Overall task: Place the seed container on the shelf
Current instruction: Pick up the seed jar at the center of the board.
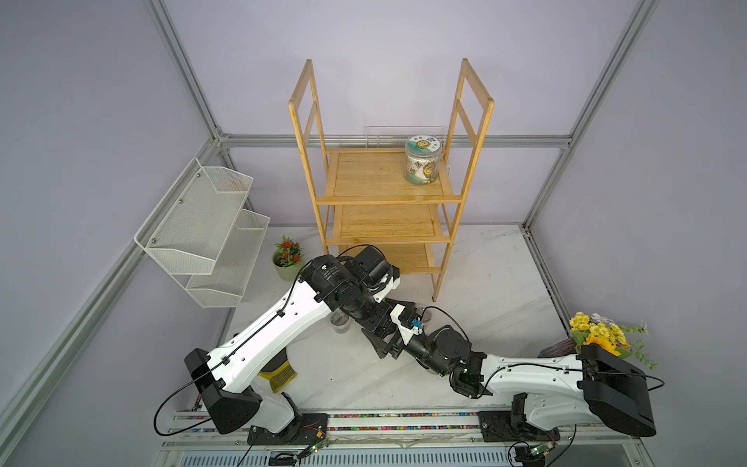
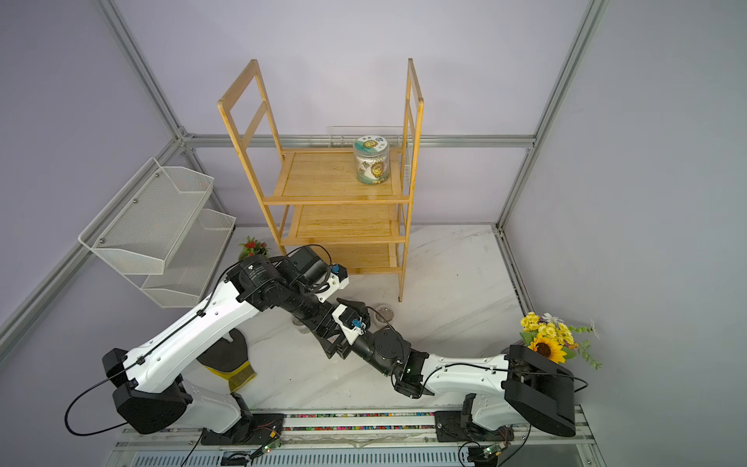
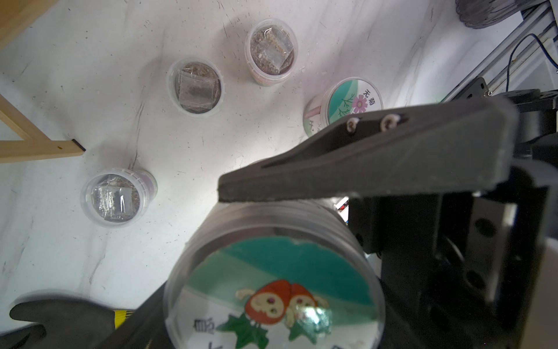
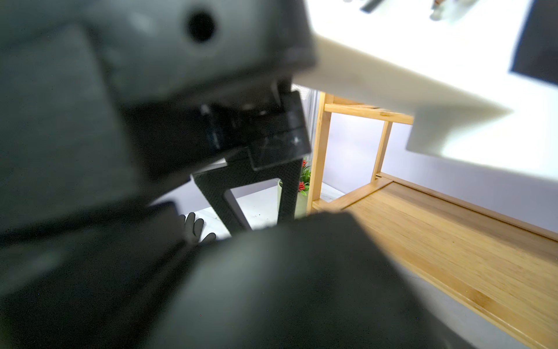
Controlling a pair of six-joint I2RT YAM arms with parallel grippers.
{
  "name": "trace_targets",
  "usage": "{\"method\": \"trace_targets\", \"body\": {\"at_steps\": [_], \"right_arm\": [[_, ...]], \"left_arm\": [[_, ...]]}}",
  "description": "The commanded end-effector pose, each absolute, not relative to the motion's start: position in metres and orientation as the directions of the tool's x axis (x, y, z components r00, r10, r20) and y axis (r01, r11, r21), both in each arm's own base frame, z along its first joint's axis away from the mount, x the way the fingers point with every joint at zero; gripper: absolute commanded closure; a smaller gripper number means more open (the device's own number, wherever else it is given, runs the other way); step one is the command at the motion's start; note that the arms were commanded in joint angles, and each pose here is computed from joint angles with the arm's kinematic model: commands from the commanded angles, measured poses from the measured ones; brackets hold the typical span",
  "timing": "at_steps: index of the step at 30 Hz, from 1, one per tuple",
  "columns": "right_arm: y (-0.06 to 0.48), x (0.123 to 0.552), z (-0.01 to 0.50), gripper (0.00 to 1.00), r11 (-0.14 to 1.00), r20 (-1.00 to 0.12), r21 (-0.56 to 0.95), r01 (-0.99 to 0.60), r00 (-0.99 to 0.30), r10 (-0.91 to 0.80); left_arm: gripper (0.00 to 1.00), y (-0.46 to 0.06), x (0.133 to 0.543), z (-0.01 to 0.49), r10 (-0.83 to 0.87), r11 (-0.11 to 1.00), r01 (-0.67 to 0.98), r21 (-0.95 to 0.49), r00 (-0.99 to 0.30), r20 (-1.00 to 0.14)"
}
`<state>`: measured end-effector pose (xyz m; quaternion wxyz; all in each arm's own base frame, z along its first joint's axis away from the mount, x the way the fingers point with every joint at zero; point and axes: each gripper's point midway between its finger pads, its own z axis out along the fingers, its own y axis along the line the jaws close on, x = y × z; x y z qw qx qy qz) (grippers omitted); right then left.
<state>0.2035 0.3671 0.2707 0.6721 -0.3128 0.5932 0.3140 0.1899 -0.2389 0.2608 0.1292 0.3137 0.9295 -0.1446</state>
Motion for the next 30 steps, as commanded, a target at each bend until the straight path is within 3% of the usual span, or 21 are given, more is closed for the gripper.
{"method": "trace_targets", "body": {"at_steps": [1,14,30], "right_arm": [[0.367,0.215,0.269,0.03,0.633,-0.995,-0.044,-0.773,0.088,0.038],[0.368,0.208,0.267,0.03,0.596,-0.994,-0.081,-0.799,0.109,0.011],[0.366,0.201,0.276,0.34,0.572,-0.987,-0.122,-0.811,0.158,0.014]], "left_arm": [[0.34,-0.24,0.179,0.284,0.55,0.727,0.651,-0.22,-0.743,-0.381],[0.33,-0.246,0.178,0.291,0.549,0.704,0.665,-0.25,-0.733,-0.402],[0.3,-0.245,0.172,0.3,0.533,0.685,0.674,-0.279,-0.723,-0.44]]}}
